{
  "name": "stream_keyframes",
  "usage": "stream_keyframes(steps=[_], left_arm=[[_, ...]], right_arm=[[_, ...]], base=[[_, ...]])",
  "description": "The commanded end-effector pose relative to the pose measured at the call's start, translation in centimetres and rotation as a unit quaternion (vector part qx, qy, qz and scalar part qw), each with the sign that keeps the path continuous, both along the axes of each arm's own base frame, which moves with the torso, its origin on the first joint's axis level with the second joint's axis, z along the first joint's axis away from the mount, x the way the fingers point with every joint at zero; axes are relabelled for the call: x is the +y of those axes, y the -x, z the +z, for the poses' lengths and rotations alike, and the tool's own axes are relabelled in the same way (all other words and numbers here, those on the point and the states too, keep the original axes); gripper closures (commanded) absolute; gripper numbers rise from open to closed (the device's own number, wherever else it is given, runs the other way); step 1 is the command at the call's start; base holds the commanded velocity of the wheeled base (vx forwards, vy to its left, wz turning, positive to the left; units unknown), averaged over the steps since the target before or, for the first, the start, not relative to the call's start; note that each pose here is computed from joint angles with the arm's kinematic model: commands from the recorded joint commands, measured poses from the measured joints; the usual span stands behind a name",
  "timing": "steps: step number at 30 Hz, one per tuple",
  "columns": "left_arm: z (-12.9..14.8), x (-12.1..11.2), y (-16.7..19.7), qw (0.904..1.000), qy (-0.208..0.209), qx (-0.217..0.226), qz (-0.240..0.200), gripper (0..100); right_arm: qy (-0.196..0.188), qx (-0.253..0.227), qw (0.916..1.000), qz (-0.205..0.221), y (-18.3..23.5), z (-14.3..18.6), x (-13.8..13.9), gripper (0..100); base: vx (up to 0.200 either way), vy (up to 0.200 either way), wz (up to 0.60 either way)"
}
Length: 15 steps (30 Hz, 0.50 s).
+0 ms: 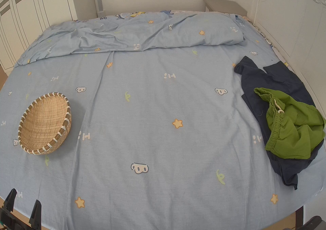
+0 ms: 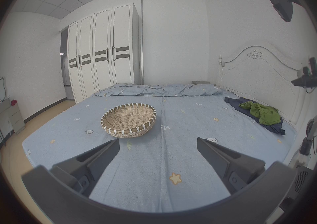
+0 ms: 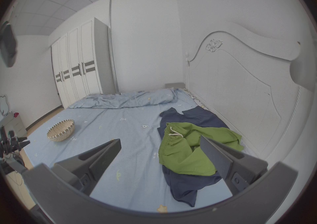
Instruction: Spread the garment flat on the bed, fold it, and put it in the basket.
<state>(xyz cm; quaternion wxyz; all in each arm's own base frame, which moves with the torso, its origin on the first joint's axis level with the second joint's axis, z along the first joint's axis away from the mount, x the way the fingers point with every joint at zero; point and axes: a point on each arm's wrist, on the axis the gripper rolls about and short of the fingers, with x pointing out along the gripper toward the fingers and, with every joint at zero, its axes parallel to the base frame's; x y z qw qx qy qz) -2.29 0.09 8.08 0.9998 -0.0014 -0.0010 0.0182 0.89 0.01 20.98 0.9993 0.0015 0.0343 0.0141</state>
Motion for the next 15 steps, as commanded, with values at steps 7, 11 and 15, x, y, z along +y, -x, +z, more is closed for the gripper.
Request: stream_keyframes(steps=[7, 11, 15], left_arm=[[-0.5, 0.0, 0.0, 1.0, 0.0, 0.001, 0.0, 0], [-0.5, 0.0, 0.0, 1.0, 0.0, 0.001, 0.0, 0], [-0.5, 0.0, 0.0, 1.0, 0.0, 0.0, 0.0, 0]], right_arm=[[0.087, 0.269, 0.9547, -0.091, -24.9, 2.3, 2.0, 0], [0.114, 0.285, 0.9458, -0.107, -27.8, 1.5, 3.4, 0], [0.136, 0.304, 0.935, -0.122, -31.9, -0.5, 5.1, 0]], base=[[0.0, 0.0, 0.0], [0.0, 0.0, 0.0], [0.0, 0.0, 0.0]])
